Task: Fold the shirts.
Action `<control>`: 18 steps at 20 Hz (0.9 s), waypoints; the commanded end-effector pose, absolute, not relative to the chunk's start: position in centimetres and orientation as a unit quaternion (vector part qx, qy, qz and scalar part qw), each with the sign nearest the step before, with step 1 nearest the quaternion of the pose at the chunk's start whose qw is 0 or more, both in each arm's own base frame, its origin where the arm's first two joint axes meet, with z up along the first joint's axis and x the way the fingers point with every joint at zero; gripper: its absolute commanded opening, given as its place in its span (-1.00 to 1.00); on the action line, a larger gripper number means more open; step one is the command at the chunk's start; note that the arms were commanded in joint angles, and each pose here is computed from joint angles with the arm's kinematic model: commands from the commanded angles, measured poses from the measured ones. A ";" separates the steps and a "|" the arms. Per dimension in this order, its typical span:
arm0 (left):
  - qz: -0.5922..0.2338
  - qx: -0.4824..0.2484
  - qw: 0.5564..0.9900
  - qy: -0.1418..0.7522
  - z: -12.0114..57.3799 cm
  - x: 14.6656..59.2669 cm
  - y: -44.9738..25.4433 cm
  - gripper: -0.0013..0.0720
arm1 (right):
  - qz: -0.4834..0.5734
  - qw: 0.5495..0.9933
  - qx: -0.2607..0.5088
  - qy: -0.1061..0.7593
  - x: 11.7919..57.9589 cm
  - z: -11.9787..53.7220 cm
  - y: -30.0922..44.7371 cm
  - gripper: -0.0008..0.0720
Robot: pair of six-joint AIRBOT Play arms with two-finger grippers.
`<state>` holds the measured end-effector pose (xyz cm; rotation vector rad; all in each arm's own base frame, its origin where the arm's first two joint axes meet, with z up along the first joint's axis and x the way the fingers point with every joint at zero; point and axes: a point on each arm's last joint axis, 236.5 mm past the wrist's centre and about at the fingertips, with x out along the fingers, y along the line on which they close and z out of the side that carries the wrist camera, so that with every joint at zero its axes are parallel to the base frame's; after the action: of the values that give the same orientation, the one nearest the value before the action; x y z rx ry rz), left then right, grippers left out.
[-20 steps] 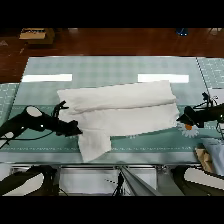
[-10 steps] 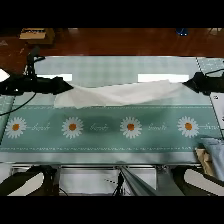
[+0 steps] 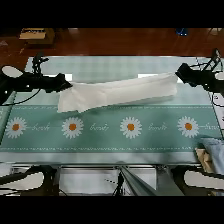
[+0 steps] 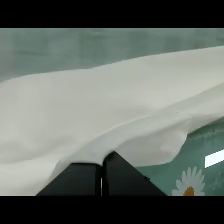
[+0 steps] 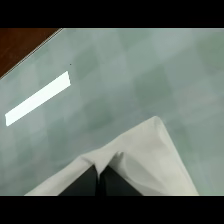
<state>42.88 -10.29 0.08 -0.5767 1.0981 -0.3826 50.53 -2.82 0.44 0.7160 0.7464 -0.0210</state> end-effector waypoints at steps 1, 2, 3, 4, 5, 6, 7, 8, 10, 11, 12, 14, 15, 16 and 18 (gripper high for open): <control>-0.146 -0.282 0.797 0.514 -2.6 44.4 -8.5 -0.91 | -0.028 0.863 0.351 0.361 51.2 -1.8 -3.2 -0.92; -0.142 -0.283 0.796 0.516 -3.2 44.5 -8.4 -0.91 | -0.027 0.860 0.352 0.368 51.1 -2.4 -3.0 -0.92; -0.137 -0.285 0.796 0.516 -3.7 44.8 -8.3 -0.91 | -0.027 0.857 0.353 0.374 51.0 -2.9 -2.9 -0.92; -0.133 -0.289 0.797 0.514 -4.1 45.2 -8.2 -0.91 | -0.026 0.855 0.353 0.380 50.9 -3.4 -2.8 -0.92; -0.129 -0.295 0.798 0.509 -4.2 45.6 -8.2 -0.91 | -0.026 0.852 0.354 0.384 50.9 -3.7 -2.7 -0.92; -0.129 -0.303 0.801 0.500 -4.0 46.1 -8.3 -0.91 | -0.026 0.851 0.355 0.386 50.8 -3.9 -2.7 -0.92; -0.130 -0.306 0.804 0.493 -3.9 46.5 -8.4 -0.91 | -0.026 0.850 0.355 0.387 50.8 -4.1 -2.7 -0.92; -0.132 -0.299 0.807 0.492 -4.1 46.6 -8.3 -0.91 | -0.026 0.850 0.356 0.387 50.8 -4.1 -2.7 -0.91; -0.131 -0.297 0.805 0.496 -4.7 46.5 -7.9 -0.63 | -0.023 0.850 0.369 0.376 51.1 -3.2 -2.5 -0.26; -0.132 -0.300 0.802 0.500 -4.8 46.3 -7.8 -0.27 | -0.016 0.861 0.351 0.369 51.2 -2.3 -3.0 -0.13; -0.132 -0.301 0.799 0.504 -4.8 46.1 -7.4 -0.02 | -0.008 0.875 0.323 0.360 51.2 -1.1 -3.7 -0.13; -0.141 -0.306 0.787 0.516 -4.7 45.1 -6.8 0.10 | -0.005 0.896 0.263 0.357 51.0 0.8 -5.9 -0.13; -0.145 -0.312 0.779 0.524 -4.7 44.6 -6.5 0.10 | -0.007 0.900 0.234 0.368 50.5 1.3 -7.0 -0.13; -0.151 -0.318 0.769 0.533 -4.7 43.9 -6.3 0.10 | -0.019 0.898 0.213 0.385 49.9 1.4 -8.5 0.03; -0.162 -0.326 0.753 0.548 -4.6 42.8 -6.2 0.10 | -0.071 0.886 0.214 0.406 48.8 0.7 -11.4 0.45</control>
<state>44.58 -6.26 -4.72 -0.6813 1.1315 -0.3053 50.50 -7.68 0.84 0.5246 0.7755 -0.0501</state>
